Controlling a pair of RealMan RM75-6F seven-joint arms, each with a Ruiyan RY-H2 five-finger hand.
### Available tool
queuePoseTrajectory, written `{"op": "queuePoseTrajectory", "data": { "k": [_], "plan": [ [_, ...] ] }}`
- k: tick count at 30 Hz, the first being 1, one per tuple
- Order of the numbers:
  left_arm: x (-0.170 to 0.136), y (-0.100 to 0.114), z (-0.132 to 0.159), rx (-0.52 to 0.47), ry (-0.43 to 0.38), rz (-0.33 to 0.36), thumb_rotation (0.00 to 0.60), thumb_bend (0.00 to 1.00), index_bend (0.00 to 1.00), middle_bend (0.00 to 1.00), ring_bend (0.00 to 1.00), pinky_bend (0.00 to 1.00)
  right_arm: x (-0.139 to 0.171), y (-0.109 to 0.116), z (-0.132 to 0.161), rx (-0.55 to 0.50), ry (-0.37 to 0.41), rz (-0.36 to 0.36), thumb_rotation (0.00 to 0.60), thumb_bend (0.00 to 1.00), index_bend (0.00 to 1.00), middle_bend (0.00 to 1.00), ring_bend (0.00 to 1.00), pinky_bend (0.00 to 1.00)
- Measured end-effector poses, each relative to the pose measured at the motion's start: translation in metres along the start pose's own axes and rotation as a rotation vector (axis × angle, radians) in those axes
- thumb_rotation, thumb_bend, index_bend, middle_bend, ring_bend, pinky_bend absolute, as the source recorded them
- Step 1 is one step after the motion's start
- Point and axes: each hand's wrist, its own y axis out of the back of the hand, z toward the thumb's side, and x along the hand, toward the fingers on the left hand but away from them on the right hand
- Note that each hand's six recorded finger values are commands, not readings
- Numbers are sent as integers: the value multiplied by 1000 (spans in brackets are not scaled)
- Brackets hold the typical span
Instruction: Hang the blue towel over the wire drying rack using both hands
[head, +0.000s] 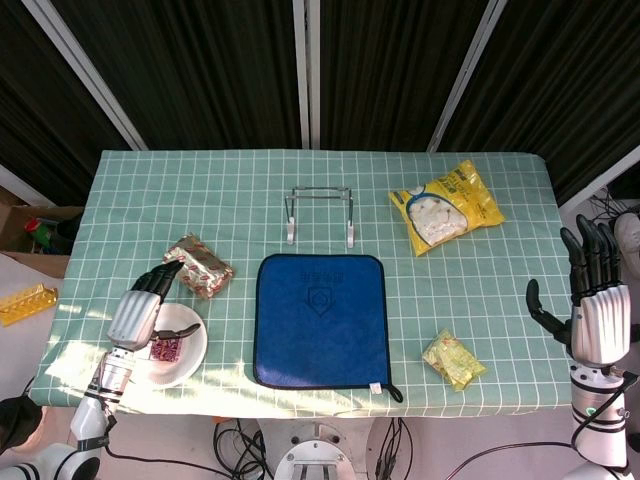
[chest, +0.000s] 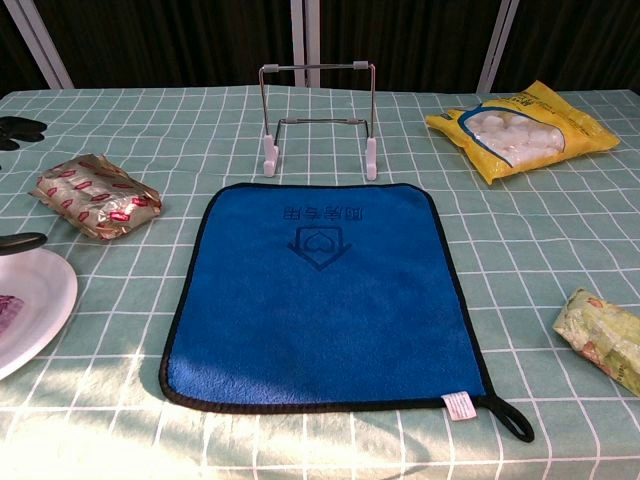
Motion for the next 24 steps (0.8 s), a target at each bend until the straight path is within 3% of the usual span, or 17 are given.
{"op": "queuePoseTrajectory", "data": {
  "k": [10,17,24],
  "plan": [
    [-6,9,0,26,-8,18,316,114,26,86,97,198,9,-1,-8,1,-26,10,600,437,0,0,0,0],
    [-12,13,21,50,-82,19,314,113,29,88,97,198,11,4,-12,9,-35,7,600,437,0,0,0,0],
    [-28,28,57,121,-209,-3,440,117,53,100,102,199,12,8,-16,27,-47,16,600,438,0,0,0,0]
  ]
}}
